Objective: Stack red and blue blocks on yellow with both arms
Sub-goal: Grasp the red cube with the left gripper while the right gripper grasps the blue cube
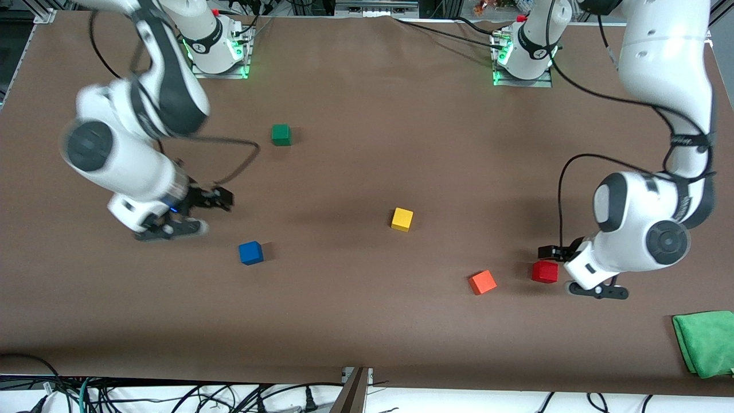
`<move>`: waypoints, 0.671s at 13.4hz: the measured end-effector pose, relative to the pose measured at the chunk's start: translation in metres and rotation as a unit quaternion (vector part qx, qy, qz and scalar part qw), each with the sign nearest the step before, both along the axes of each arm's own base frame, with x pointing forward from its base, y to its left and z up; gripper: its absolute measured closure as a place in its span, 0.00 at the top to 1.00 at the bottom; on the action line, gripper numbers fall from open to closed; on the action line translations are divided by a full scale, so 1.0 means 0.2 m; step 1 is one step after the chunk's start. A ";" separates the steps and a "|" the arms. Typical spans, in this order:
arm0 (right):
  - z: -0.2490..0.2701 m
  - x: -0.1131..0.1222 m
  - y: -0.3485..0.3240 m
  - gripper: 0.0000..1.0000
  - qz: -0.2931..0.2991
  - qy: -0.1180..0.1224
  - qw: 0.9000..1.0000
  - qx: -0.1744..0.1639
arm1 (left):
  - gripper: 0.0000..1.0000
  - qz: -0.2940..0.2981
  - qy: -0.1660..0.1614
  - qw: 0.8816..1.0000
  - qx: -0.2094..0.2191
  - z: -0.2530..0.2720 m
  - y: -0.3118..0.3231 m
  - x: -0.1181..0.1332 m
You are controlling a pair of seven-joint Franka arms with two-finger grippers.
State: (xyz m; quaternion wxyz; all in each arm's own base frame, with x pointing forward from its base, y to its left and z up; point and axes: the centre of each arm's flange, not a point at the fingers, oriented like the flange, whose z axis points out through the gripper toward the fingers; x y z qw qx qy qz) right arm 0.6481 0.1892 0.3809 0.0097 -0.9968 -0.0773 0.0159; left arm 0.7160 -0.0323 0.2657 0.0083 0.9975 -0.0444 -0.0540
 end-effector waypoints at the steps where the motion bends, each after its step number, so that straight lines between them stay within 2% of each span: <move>1: -0.13 0.04 0.04 1.00 0.003 -0.003 1.000 0.000 | 1.00 -0.002 -0.005 1.000 0.000 -0.05 0.00 0.00; 5: -0.55 0.19 0.06 1.00 0.030 -0.013 0.999 0.001 | 1.00 -0.016 -0.030 0.999 -0.002 -0.18 0.00 0.00; 9: -0.78 0.21 0.05 1.00 0.039 -0.006 0.999 -0.001 | 1.00 -0.019 -0.039 0.999 -0.002 -0.24 0.00 0.00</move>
